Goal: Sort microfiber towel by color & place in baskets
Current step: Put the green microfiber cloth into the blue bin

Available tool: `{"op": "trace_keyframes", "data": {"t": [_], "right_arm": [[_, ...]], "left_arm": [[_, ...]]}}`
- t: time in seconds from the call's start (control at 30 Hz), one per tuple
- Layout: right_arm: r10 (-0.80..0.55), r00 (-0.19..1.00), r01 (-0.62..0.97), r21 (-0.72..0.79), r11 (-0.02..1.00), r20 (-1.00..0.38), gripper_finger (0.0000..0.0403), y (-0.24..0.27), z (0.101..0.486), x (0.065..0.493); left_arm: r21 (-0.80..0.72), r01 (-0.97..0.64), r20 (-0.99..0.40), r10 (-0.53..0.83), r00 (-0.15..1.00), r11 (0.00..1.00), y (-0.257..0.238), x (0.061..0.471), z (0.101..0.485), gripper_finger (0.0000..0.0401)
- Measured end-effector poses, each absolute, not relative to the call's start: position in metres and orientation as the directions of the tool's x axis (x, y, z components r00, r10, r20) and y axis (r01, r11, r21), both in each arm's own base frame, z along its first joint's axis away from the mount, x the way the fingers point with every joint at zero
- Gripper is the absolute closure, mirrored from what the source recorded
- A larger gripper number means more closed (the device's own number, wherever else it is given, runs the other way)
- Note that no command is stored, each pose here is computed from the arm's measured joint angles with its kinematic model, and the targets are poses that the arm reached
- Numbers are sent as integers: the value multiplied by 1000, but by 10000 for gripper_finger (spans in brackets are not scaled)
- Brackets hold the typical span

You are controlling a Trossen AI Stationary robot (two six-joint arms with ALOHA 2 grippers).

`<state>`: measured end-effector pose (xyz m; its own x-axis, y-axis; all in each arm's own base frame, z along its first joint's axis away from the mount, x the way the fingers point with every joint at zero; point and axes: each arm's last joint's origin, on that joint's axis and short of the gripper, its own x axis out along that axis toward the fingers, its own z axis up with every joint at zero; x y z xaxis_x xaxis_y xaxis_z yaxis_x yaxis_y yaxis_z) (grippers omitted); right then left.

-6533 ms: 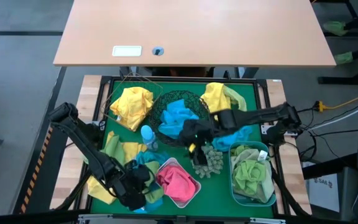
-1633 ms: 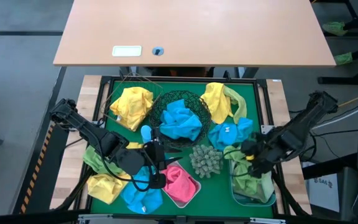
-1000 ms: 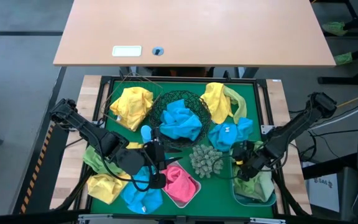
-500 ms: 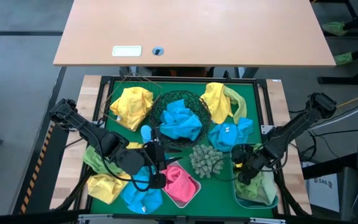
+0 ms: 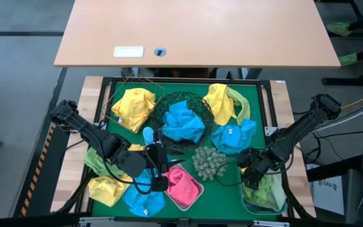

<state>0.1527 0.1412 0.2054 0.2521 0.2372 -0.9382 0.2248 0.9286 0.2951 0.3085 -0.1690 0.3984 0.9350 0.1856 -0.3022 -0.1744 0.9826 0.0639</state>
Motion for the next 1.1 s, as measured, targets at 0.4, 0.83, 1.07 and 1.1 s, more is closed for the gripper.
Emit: {"op": "trace_keyframes", "data": {"t": [0.4, 0.83, 1.07, 1.1], "right_arm": [[191, 214, 213, 236, 948, -958, 218, 141, 249, 153], [244, 157, 202, 273, 941, -957, 219, 142, 284, 150], [174, 204, 197, 215, 957, -963, 219, 137, 301, 149], [160, 216, 198, 203, 959, -963, 219, 137, 301, 149]], "left_arm": [[65, -174, -302, 186, 935, 983, -169, 309, 398, 316], [65, -174, -303, 185, 935, 983, -169, 309, 398, 316], [65, -174, -303, 186, 935, 983, -169, 309, 398, 316], [65, -174, -303, 186, 935, 983, -169, 309, 398, 316]]}}
